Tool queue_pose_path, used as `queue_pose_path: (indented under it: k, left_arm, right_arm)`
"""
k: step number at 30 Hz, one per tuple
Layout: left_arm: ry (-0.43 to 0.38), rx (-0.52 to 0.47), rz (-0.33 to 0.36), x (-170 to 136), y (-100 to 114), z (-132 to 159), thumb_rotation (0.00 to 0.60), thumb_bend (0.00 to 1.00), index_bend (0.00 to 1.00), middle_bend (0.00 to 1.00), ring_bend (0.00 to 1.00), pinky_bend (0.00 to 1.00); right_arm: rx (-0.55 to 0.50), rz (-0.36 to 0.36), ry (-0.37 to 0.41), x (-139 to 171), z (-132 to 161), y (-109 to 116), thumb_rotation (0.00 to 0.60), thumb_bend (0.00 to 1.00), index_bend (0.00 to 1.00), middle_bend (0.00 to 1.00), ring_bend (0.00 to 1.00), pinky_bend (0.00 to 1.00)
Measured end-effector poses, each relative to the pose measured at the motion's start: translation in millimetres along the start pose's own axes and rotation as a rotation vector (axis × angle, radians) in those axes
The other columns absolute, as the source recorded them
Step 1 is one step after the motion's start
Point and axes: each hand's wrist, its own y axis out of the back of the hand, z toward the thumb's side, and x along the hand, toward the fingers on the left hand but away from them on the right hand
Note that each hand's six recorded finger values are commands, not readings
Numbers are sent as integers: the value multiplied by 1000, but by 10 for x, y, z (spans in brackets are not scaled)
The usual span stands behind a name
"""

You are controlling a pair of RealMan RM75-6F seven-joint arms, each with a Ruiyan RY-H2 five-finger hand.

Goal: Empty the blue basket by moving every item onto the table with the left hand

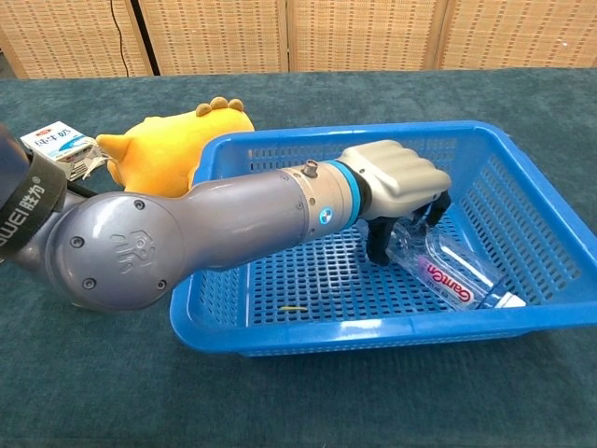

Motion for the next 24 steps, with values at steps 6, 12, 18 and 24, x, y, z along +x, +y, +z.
queue_pose_path:
  k: [6, 12, 18, 24]
  left_arm:
    - [17, 8, 58, -47, 104, -33, 600, 325, 614, 528, 475, 583]
    - [13, -24, 115, -205, 318, -122, 600, 324, 615, 528, 476, 583]
    - [44, -50, 195, -569, 643, -482, 600, 325, 615, 528, 476, 583]
    - [146, -59, 251, -1148, 807, -1175, 600, 324, 615, 528, 476, 583]
  right_arm:
    - [-1, -1, 2, 7, 4, 4, 600, 0, 0, 0, 0, 0]
    - [1, 0, 8, 18, 19, 1, 600, 0, 0, 0, 0, 0]
    - [4, 2, 22, 45, 65, -10, 600, 0, 0, 0, 0, 0]
    - [9, 10, 40, 74, 124, -36, 600, 0, 0, 0, 0, 0]
